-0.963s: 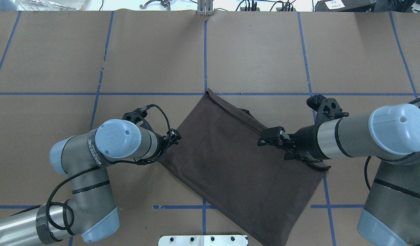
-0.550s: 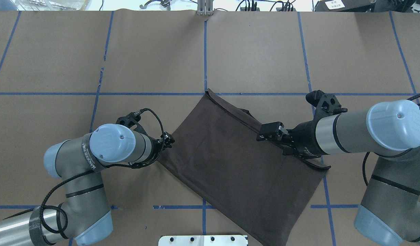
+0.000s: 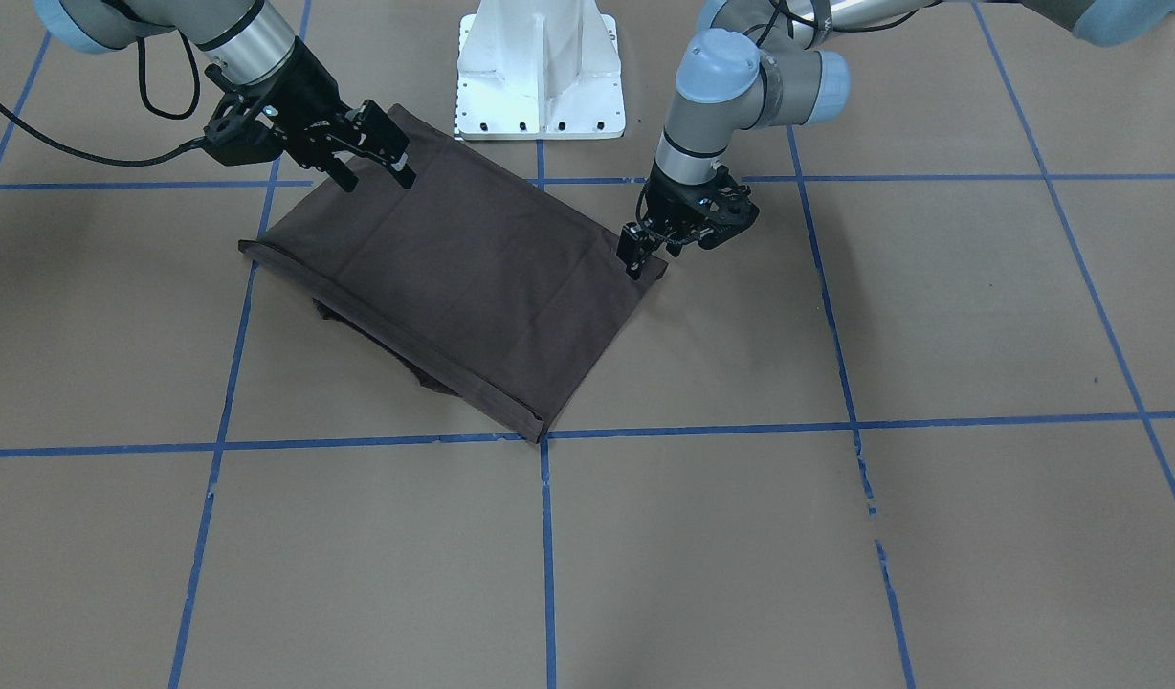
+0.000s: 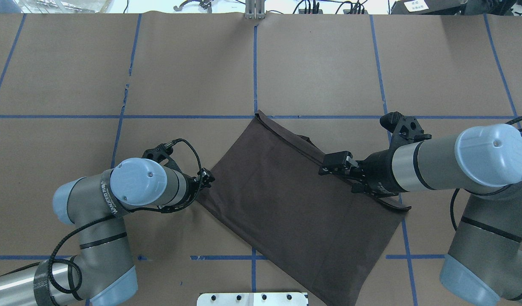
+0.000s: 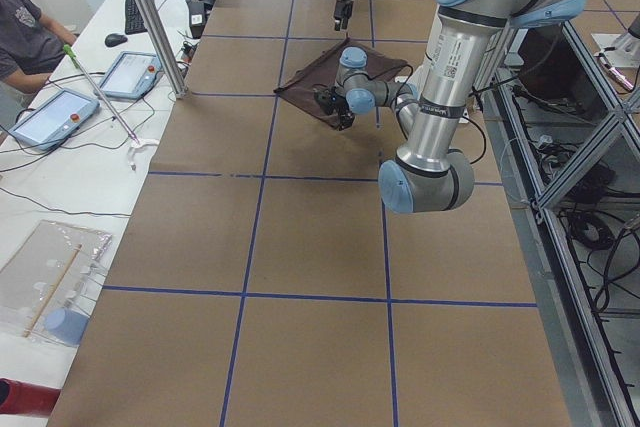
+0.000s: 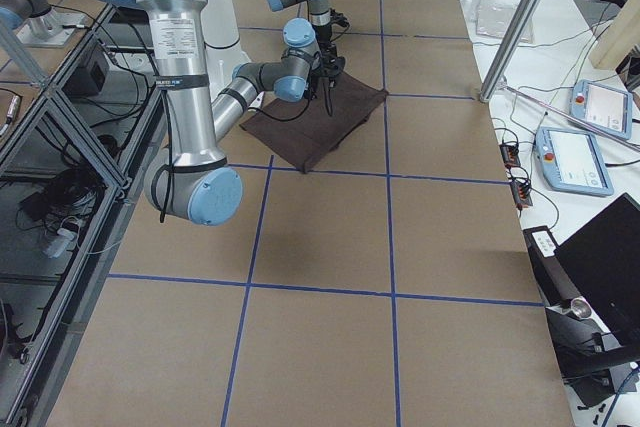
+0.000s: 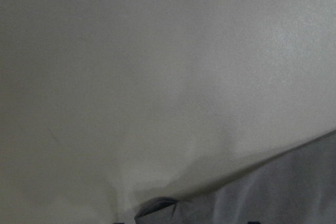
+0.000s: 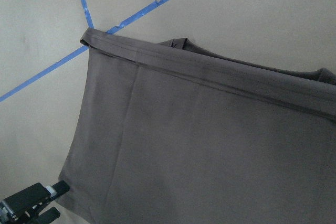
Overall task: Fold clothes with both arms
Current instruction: 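Grasp the shirt edge with the left gripper while the right gripper holds its edge, then rotate the shirt upright with the left gripper while the right gripper releases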
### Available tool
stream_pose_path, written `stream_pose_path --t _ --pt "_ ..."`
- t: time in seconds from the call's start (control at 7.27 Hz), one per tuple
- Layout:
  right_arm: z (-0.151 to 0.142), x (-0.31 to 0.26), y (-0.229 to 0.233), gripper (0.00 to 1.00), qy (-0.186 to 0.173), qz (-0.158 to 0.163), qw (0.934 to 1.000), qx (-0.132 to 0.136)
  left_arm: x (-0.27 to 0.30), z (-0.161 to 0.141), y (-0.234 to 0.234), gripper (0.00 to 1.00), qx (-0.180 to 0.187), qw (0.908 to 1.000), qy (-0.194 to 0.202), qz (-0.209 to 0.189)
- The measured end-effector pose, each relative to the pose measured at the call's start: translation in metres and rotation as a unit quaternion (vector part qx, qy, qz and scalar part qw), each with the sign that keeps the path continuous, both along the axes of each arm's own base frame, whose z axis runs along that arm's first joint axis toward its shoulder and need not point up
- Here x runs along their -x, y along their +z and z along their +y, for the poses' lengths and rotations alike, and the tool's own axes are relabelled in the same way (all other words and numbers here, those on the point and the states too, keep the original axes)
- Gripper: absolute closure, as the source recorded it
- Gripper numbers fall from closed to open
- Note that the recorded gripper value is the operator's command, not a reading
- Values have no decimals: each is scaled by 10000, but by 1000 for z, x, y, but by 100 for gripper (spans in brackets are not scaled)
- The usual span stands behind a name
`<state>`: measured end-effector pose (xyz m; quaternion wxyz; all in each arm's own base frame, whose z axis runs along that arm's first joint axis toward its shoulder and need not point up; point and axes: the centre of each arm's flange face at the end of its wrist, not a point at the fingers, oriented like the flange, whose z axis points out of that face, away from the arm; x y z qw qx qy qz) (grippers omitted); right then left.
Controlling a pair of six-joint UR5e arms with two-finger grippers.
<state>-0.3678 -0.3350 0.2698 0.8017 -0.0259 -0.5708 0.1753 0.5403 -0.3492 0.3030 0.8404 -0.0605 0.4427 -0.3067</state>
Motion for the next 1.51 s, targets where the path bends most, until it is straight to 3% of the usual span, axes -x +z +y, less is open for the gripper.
stream_pose_path --t 0.28,1.1,1.24,1.51 --pt "0 -1 0 0 -2 -5 10000 9 0 2 1 100 86 9999 -51 15" --pt "-2 -3 1 0 17 7 10000 15 14 6 -19 100 100 9999 -2 -65" --pt "-3 -3 2 0 18 10 10000 21 21 0 -24 100 13 9998 24 -206" --pt "-4 -5 2 0 36 15 10000 24 40 -44 -22 100 -363 9981 -72 -483"
